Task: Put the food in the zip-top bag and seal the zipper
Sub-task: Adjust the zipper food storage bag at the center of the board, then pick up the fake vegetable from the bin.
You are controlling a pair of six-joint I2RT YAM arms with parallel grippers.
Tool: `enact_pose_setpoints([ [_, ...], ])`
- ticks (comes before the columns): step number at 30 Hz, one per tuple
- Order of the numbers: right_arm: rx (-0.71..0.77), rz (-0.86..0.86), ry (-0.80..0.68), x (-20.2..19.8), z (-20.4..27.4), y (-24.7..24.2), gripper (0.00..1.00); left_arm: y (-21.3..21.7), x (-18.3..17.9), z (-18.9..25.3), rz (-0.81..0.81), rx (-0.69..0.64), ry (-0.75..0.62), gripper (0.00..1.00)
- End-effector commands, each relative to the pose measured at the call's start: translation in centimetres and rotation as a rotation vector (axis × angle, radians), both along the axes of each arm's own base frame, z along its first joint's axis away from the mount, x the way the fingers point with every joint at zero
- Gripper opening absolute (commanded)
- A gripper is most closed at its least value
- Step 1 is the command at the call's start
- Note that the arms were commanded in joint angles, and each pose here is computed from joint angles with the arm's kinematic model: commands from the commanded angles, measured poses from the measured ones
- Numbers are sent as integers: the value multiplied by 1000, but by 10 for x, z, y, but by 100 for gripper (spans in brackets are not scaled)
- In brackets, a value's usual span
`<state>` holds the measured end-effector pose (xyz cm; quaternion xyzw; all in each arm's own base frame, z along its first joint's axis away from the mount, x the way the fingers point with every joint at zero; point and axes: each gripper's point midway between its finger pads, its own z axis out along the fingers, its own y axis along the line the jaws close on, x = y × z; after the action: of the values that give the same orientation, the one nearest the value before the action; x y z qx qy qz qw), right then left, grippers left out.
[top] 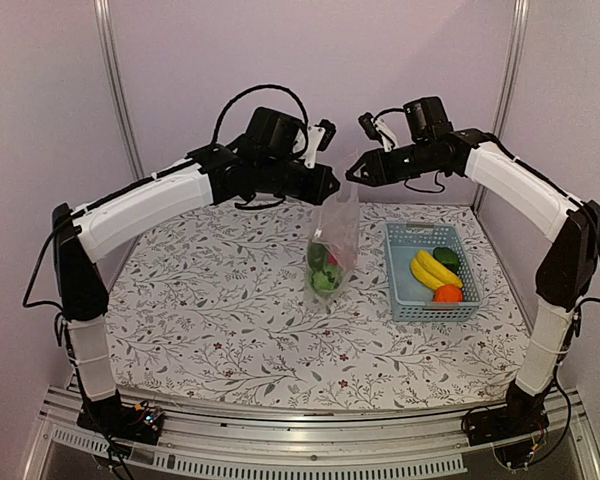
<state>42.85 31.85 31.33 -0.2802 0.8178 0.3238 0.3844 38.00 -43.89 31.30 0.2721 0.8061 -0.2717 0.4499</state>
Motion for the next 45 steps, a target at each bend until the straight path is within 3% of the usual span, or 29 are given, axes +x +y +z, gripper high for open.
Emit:
enact_pose_setpoints([
  [1,-12,-19,75,-6,-15,-1,30,-1,-2,-21,29,92,7,10],
  [6,-1,-15,77,-11,-10,-3,0,16,9,-28,168,165,44,24],
  [8,11,-16,66,-14,-1,-4,0,27,14,-28,236,204,38,24],
  [18,20,-77,30,-16,19,-15,0,50,20,-6,357,234,-21,0],
  [23,87,23,43,-26,32,0,0,53,25,-5,361,262,-49,0],
  [24,109,78,44,-32,37,6,3,56,27,-3,370,268,-60,0],
  [27,143,161,24,-40,49,14,36,75,40,4,409,296,-92,0],
  [29,150,181,-23,-42,64,12,51,98,54,12,458,330,-125,0],
  [34,179,158,-64,-33,85,-22,57,144,72,45,537,428,-240,0],
  [38,155,76,-59,-17,73,-62,58,151,70,57,495,466,-292,0],
  [45,-16,10,-56,-8,7,-98,61,133,59,-12,375,482,-154,0],
])
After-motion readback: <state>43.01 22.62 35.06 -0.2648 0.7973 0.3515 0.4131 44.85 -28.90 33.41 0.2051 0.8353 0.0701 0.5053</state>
